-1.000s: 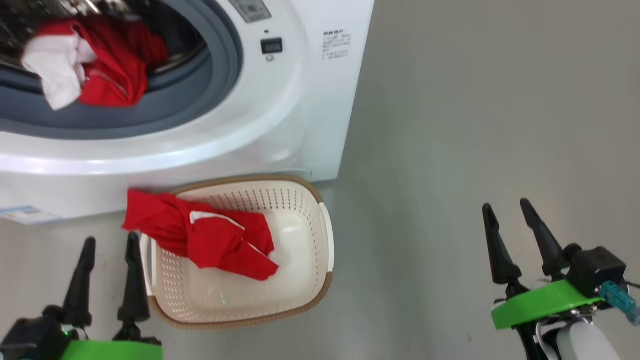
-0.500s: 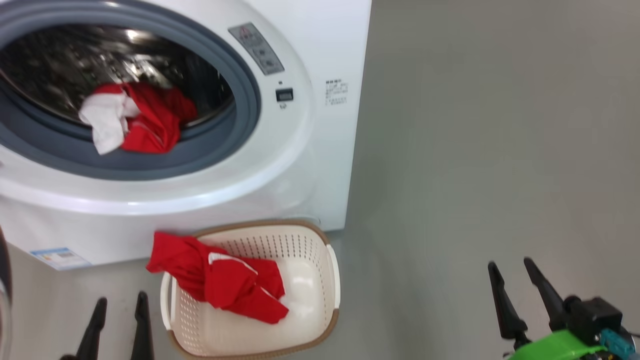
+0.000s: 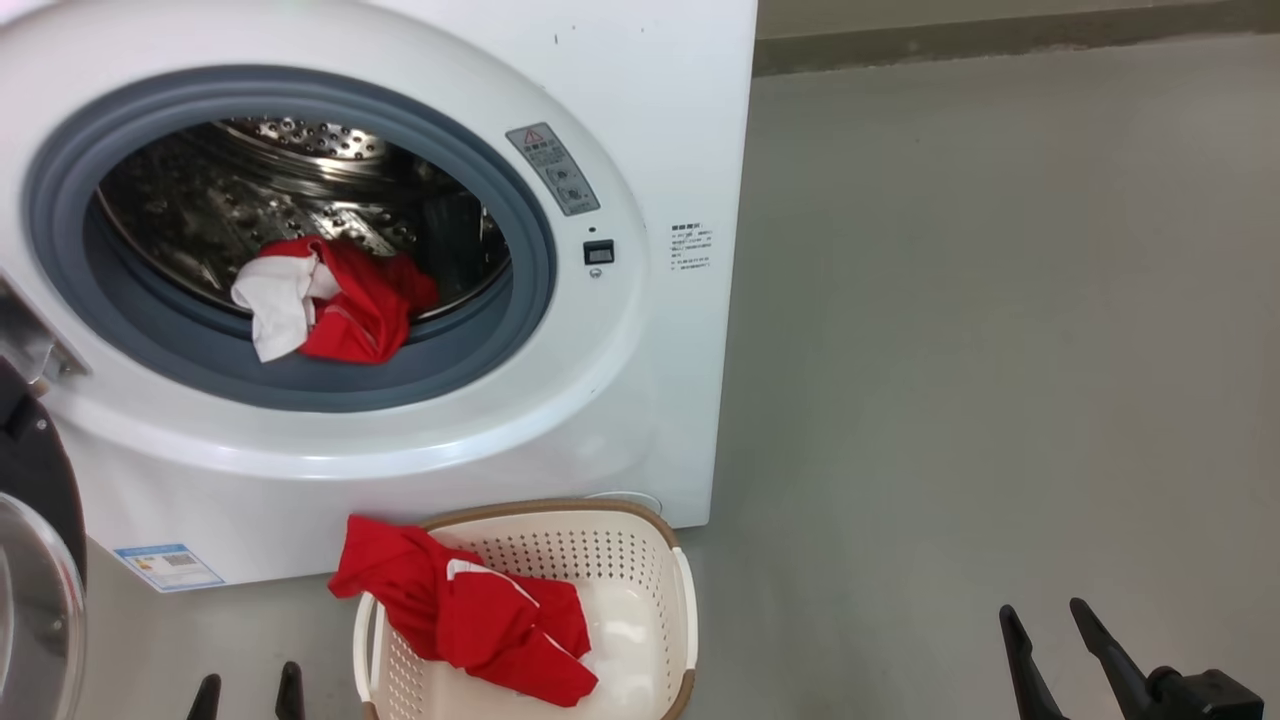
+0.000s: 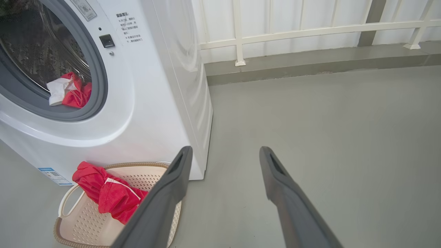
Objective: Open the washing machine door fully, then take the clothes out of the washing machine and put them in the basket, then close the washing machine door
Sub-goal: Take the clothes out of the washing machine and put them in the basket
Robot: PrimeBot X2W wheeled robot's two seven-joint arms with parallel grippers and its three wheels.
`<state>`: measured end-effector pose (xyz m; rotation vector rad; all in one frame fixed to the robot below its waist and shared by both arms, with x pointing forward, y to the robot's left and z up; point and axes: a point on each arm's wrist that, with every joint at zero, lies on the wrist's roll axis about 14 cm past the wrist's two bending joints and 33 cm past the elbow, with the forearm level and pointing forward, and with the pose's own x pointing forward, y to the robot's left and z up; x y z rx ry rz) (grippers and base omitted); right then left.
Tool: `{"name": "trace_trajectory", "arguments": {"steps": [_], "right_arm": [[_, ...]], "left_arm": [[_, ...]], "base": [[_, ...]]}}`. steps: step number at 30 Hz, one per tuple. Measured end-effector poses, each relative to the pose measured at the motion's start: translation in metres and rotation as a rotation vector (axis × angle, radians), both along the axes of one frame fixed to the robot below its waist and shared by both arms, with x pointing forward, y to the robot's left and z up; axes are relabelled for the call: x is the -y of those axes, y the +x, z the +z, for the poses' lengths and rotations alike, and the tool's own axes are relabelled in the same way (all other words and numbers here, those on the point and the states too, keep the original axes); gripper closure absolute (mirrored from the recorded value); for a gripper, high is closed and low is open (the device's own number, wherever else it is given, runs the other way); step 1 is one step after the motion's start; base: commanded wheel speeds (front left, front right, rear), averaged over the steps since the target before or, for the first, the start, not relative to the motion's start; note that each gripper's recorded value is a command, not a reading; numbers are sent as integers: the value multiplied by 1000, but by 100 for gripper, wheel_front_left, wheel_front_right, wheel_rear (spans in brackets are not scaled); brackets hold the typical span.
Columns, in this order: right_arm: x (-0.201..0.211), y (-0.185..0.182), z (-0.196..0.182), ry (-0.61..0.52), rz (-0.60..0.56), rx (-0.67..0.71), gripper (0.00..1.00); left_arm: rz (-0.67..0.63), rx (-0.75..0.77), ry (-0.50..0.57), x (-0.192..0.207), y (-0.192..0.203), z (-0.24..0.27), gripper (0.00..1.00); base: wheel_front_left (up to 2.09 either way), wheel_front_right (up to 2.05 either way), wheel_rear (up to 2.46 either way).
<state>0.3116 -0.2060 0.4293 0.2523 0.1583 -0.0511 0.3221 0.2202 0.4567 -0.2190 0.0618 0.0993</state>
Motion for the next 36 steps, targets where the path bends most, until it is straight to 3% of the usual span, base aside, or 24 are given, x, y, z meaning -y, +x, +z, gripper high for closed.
{"name": "trace_trajectory", "arguments": {"steps": [19,26,36], "right_arm": [[0,3,-4,4,-6,-13,0],[-7,20,-7,22,-2,-19,0],[-11,63,-12,28,3,-17,0]], "left_arm": [[-21,-1,14,6,8,0,0],[-82,59,34,25,59,16,0],[-136,82,63,37,162,20,0]], "base": [[0,0,0],[0,0,0],[0,0,0]]}}
